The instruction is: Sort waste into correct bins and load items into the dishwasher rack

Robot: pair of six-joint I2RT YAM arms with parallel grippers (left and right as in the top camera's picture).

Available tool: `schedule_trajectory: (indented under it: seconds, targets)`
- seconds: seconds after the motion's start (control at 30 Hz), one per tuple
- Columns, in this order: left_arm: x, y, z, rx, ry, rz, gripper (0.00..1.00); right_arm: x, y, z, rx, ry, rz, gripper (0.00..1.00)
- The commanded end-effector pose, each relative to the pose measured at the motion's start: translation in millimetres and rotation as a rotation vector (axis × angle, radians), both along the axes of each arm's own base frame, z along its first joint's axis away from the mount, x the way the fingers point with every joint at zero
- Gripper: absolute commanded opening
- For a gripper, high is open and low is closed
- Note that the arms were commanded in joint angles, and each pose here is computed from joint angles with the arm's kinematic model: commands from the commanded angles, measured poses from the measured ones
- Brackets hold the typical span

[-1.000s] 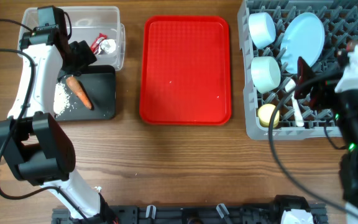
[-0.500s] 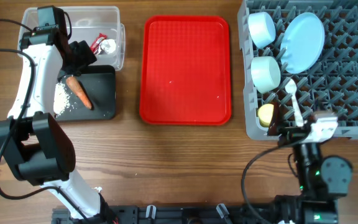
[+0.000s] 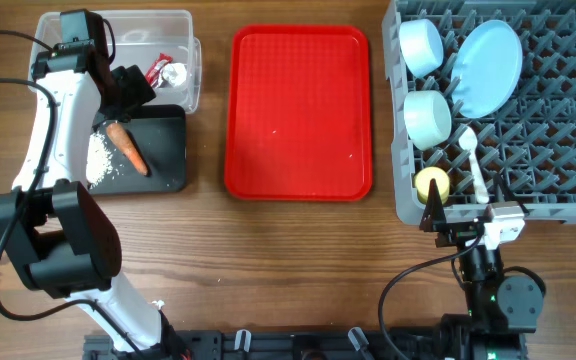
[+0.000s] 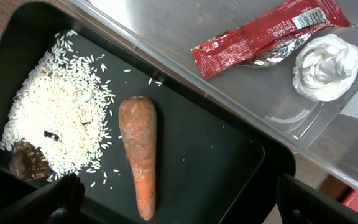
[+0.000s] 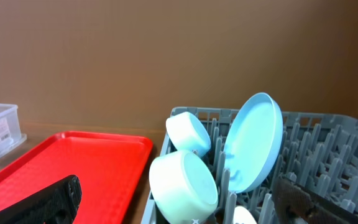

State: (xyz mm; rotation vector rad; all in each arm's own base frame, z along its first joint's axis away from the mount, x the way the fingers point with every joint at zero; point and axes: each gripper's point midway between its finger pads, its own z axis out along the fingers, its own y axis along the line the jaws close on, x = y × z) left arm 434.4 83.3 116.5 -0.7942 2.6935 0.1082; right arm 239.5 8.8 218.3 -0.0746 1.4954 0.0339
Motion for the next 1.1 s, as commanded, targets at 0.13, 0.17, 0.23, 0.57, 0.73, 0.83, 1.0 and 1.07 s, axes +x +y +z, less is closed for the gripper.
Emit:
schedule_trajectory:
  seconds: [0.13,0.17,0.23,0.57,0.73,0.83,1.0,1.07]
  targets:
    - [2.6,-1.4,11.9,-0.004,-0.032,0.005,1.00,0.9,3.6,8.2,-0.011,-0.141,0.019,1.00]
    - [2.6,-1.4,11.9,-0.004,-0.032,0.005,1.00,1.3,4.6,6.0,-0.009,-0.130,0.024,1.00]
    - [2.6,-1.4,11.9,-0.004,-0.032,0.005,1.00,1.3,8.1,4.9,-0.012,-0.125,0.041,1.00]
    - [2.7,-1.4,11.9,-0.003,-0.032,0.005,1.00,7.2,12.5,-45.7,0.058,0.092,0.066,1.00]
    - [2.6,-1.4,11.9,-0.004,-0.032,0.005,1.00,7.3,12.5,-46.0,0.058,0.093,0.066,1.00]
    - [2.7,-1.4,11.9,-0.003,-0.032,0.005,1.00,7.3,12.5,-46.1,0.058,0.093,0.066,1.00]
    - [2.7,-1.4,11.9,-0.003,-0.032,0.005,1.00,7.3,12.5,-46.1,0.058,0.093,0.066,1.00]
    - [2.7,-1.4,11.9,-0.003,-0.032,0.005,1.00,7.3,12.5,-46.1,0.058,0.093,0.066,1.00]
